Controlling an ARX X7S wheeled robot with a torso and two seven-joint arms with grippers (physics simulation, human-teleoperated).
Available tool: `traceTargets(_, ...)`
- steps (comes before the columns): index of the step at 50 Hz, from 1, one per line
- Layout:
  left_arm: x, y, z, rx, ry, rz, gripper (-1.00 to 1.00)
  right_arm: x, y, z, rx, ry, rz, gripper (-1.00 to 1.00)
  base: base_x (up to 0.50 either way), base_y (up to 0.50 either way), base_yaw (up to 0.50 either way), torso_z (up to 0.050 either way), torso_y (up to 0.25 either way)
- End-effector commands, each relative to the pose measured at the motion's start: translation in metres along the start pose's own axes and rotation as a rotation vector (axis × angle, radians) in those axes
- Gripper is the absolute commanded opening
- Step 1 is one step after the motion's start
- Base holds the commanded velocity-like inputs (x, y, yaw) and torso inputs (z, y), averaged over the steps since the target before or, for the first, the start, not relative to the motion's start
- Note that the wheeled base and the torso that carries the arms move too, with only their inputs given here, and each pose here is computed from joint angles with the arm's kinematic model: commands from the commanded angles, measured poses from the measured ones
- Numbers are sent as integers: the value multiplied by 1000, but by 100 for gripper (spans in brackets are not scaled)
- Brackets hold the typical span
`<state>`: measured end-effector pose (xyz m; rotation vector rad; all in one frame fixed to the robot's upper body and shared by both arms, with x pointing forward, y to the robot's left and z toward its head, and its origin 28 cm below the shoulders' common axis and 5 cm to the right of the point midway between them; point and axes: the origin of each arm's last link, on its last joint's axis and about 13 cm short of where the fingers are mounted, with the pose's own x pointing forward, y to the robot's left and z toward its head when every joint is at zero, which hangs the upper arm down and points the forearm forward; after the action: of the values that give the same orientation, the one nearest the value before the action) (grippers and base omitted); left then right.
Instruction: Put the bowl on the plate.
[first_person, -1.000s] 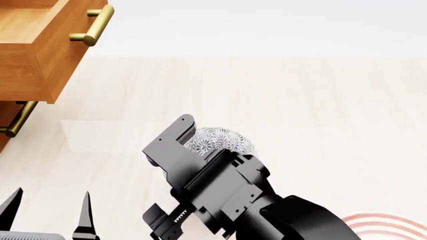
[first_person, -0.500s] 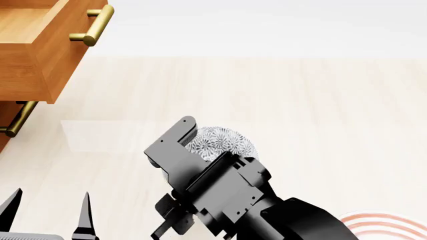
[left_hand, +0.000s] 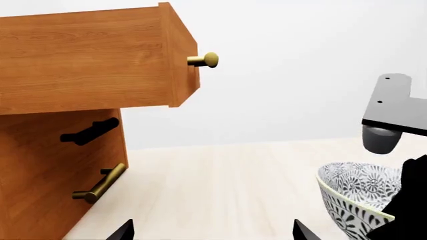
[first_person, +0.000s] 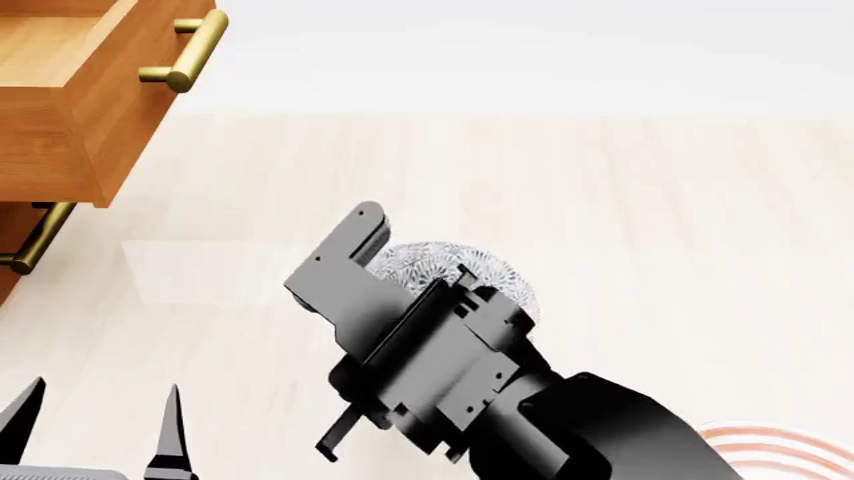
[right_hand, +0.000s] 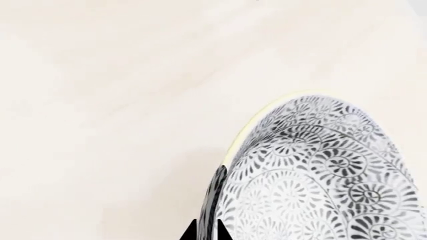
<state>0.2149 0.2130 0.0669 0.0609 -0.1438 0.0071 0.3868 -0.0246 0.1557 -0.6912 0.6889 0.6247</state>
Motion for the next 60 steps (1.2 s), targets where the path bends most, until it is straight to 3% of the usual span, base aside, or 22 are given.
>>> traceTargets(1, 1, 0, -1, -5, 1, -1, 100, -20, -19, 19, -146, 30, -176, -100, 0, 0, 0, 0, 0)
traceTargets(8, 0, 2, 2, -7, -4, 6, 100, -40, -32, 35, -218, 61, -282, -100, 0, 0, 0, 0, 0)
traceTargets(24, 1, 2, 0, 5, 4, 5, 100, -94, -34, 23, -209, 39, -351, -100, 0, 0, 0, 0, 1)
traceTargets(60, 4, 4, -5, 19, 18, 18, 100, -182, -19, -62, 28, -25, -513, -100, 0, 0, 0, 0, 0)
